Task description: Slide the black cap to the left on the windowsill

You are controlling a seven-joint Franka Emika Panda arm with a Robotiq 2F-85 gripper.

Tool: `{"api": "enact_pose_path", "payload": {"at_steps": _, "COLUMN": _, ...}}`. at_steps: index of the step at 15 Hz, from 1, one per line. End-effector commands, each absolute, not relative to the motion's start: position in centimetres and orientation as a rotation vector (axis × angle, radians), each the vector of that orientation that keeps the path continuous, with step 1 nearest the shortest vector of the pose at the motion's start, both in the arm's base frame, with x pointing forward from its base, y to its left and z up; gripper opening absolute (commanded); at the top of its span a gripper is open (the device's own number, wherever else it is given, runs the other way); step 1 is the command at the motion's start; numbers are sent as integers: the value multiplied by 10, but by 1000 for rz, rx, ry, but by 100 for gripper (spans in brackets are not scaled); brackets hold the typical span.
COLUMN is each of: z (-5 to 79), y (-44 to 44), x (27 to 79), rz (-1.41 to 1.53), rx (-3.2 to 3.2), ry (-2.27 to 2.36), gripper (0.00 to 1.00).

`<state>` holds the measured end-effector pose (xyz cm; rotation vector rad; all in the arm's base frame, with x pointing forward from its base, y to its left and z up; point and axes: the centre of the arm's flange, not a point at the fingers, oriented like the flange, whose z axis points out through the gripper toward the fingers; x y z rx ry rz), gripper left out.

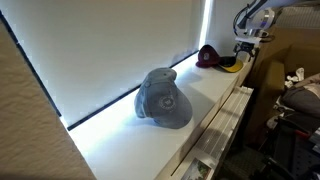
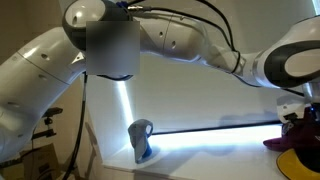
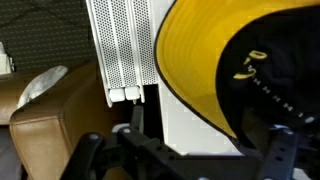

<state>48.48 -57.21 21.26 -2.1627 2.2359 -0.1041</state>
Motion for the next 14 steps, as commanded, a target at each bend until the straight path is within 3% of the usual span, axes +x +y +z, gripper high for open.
{"api": "enact_pose_path", "payload": {"at_steps": 1, "z": 215, "y": -575, "x": 486, "rz": -142, "rx": -2150, "ry": 2247, "gripper": 100}}
{"api": "enact_pose_path", "payload": {"at_steps": 5, "z": 217, "y": -578, "x": 489, "rz": -147, "rx": -2171, "ry": 2231, "gripper": 100}}
{"api": "enact_pose_path", "payload": {"at_steps": 8, "z": 204, "y": -583, "x": 516, "rz": 137, "rx": -2261, "ry": 2157, "gripper": 100}}
{"api": "enact_pose_path", "payload": {"at_steps": 9, "z": 211, "y": -566, "x": 493, "rz": 14, "rx": -2218, "ry": 2206, "gripper": 100}}
{"api": "enact_pose_path", "payload": {"at_steps": 14, "z": 202, "y": -562, "x": 503, "rz": 109, "rx": -2247, "ry": 2174, "gripper": 100}}
